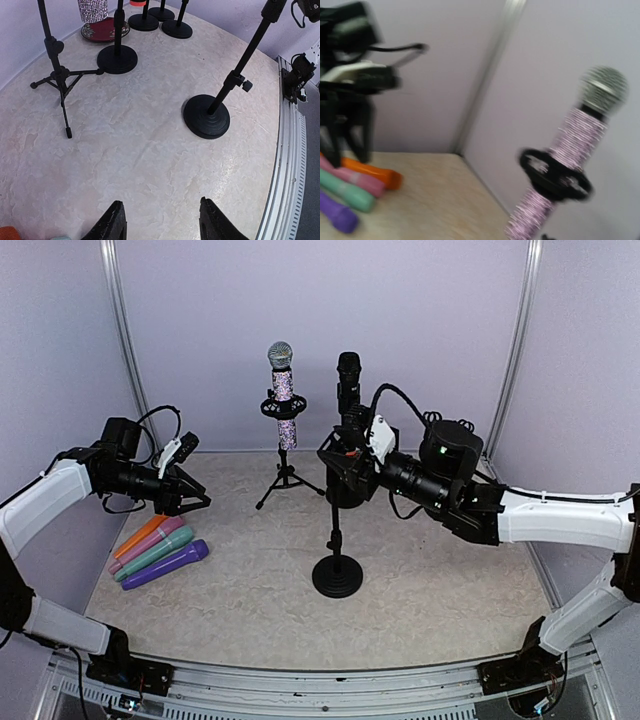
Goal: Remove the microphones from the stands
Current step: Adjust the microphone stand at the center of the board.
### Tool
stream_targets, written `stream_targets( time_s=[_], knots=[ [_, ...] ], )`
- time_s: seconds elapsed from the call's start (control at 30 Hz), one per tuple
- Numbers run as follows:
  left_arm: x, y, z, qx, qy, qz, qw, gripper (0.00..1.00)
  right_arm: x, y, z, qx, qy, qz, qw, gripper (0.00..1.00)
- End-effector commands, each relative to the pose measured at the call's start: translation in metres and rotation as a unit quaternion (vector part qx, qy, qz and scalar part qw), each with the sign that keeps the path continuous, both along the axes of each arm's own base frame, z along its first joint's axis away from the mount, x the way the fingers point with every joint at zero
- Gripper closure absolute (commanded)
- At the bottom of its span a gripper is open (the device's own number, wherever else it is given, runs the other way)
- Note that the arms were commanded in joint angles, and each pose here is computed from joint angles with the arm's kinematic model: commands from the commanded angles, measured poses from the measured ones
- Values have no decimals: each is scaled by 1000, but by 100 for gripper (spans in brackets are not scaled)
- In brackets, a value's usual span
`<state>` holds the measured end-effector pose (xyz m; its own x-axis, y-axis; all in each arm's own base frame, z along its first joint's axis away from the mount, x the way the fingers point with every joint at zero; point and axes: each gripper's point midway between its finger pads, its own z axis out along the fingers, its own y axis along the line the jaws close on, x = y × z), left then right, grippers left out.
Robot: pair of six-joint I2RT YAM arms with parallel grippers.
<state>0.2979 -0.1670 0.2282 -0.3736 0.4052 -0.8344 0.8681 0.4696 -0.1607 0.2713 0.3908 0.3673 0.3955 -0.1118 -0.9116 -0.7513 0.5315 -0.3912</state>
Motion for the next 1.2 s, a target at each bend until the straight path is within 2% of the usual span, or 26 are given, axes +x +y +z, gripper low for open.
stream_targets(
  time_s=[0.0,0.2,0.33,0.53,0.77,0.83,0.97,1.03,1.1,1.17],
  knots=[
    [2,-3,14,-4,-21,-1,1000,52,-22,9,44,31,-49,117,991,85],
    [1,-1,14,0,-25,1,1000,52,-11,7,46,33,-72,128,989,82],
    [2,-2,15,0,-28,1,1000,52,-5,7,39,24,-58,149,987,75],
    [3,-2,15,-2,-27,2,1000,51,-3,2,25,18,-71,141,987,59],
    [2,-3,13,-1,-22,3,1000,50,3,-19,38,50,-45,87,994,20],
    [2,-3,12,1,-23,4,1000,48,4,-29,47,63,-34,65,995,2],
    [3,-2,10,7,-21,9,1000,42,6,-42,54,66,17,37,997,0],
    [5,0,9,11,-20,16,1000,36,5,-62,66,117,45,8,992,0],
    [8,3,11,15,-24,28,999,31,13,-96,84,191,99,-48,975,0],
    [10,7,15,17,-32,37,999,29,10,-111,90,203,129,-60,969,0]
  ],
)
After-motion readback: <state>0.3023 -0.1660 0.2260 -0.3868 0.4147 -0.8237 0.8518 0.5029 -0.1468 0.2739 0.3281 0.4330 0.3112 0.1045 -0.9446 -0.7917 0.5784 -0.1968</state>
